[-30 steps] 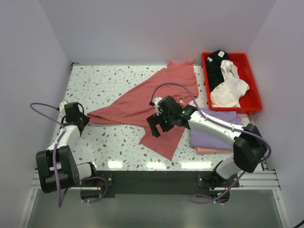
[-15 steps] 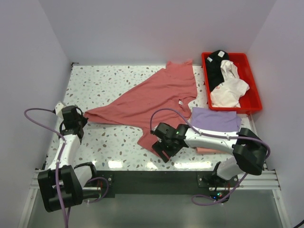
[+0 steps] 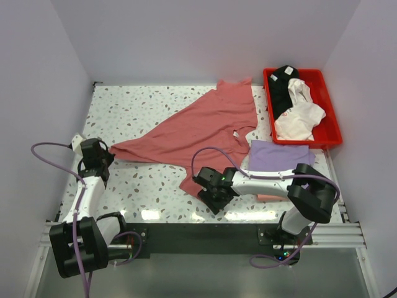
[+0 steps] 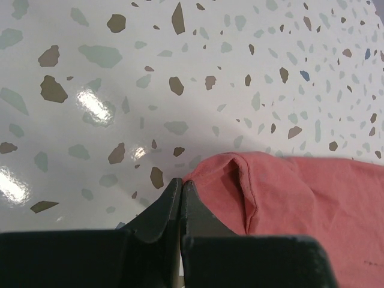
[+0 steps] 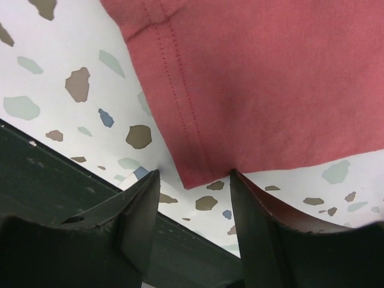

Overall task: Fold and stack the t-shirts
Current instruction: Flatten the tshirt out

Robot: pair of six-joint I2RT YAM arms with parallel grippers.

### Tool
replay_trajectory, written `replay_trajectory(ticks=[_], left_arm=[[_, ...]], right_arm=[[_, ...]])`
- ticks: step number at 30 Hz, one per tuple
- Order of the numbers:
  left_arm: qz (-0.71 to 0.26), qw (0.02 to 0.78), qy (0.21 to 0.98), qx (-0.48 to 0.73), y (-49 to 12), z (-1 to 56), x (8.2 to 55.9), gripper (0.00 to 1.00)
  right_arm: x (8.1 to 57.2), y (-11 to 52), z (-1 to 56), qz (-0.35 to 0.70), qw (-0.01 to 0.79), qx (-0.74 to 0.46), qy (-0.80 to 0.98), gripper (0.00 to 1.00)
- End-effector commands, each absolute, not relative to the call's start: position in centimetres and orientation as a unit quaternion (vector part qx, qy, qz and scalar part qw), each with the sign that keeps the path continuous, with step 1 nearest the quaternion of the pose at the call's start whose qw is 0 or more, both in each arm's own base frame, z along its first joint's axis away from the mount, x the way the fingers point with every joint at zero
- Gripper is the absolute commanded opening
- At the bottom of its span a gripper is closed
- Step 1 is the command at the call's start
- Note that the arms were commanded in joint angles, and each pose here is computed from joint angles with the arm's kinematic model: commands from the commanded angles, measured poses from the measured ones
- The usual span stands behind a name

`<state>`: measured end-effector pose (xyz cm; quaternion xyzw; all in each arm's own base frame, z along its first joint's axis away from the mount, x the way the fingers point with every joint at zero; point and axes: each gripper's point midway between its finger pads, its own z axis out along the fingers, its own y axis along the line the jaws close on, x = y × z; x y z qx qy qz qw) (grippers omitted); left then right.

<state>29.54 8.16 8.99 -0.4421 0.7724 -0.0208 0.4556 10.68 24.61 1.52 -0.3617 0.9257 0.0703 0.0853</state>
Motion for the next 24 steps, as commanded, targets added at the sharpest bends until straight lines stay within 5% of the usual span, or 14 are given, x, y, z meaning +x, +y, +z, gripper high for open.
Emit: replay_trajectory(ticks=[1,12,16,24], left_arm=[[-0.018,0.464,0.762,-0.451,8.5,9.4,29.4,0.00],[-0.014,0.466,0.760,-0.453,8.7,9.6,29.3,0.00],[-0.015,0.478,0.752,-0.453,8.9,10.8,29.7,0.00],[-0.072,0.543,0.716,-0.433,8.5,18.5,34.1,0.00]], right_arm=[[11.4,25.4,0.9,0.070,0.104,-0.345,0.930,0.52],[13.7,24.3,1.1,0.017,0.154,-0.290,0.944,0.00],[17.2,24.9,4.3,0.022,0.206,-0.262,0.942,0.00],[33.7,20.9,18.5,0.076,0.385,-0.103,0.914,0.00]])
